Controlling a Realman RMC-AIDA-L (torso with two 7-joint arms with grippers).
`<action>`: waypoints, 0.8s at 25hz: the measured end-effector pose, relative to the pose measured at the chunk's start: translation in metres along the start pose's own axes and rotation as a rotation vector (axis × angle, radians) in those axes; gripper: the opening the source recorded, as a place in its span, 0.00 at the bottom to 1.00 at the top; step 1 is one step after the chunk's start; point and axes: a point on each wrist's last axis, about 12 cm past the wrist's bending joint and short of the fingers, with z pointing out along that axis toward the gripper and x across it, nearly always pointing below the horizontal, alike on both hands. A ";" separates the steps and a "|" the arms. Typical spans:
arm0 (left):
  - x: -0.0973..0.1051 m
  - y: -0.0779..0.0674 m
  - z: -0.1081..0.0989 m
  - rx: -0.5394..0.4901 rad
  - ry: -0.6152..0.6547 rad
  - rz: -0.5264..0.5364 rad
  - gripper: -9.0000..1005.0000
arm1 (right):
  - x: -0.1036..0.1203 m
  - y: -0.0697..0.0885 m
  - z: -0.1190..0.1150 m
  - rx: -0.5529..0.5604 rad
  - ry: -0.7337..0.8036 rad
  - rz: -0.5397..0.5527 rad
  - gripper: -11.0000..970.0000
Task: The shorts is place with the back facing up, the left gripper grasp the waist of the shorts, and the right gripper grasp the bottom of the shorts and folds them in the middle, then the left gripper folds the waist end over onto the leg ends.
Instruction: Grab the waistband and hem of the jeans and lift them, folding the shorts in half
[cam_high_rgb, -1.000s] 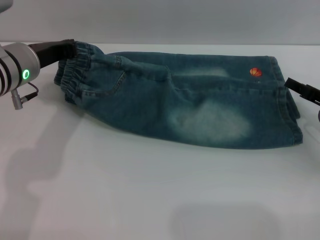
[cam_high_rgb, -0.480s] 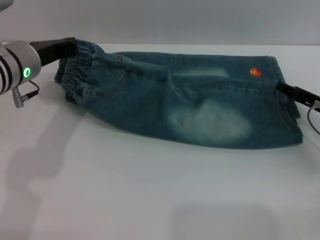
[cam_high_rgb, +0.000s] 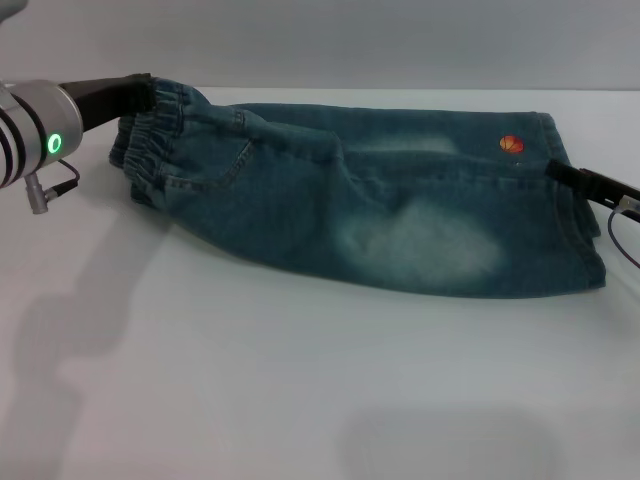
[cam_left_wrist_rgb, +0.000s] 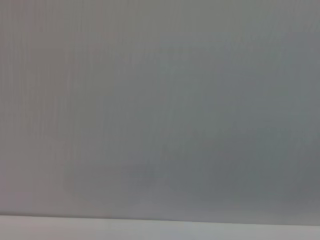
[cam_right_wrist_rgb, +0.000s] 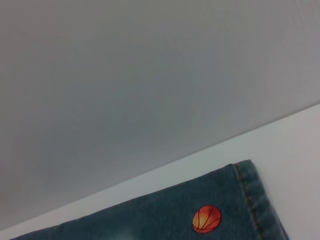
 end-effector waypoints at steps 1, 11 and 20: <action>0.000 0.000 0.000 0.000 0.001 0.000 0.07 | 0.000 0.000 0.000 0.001 -0.001 -0.001 0.50; -0.001 -0.002 0.003 0.003 0.003 0.003 0.07 | -0.002 -0.001 0.002 0.025 -0.002 -0.004 0.50; -0.002 -0.002 0.004 0.003 0.002 0.005 0.08 | -0.001 0.003 0.008 0.021 0.021 -0.015 0.50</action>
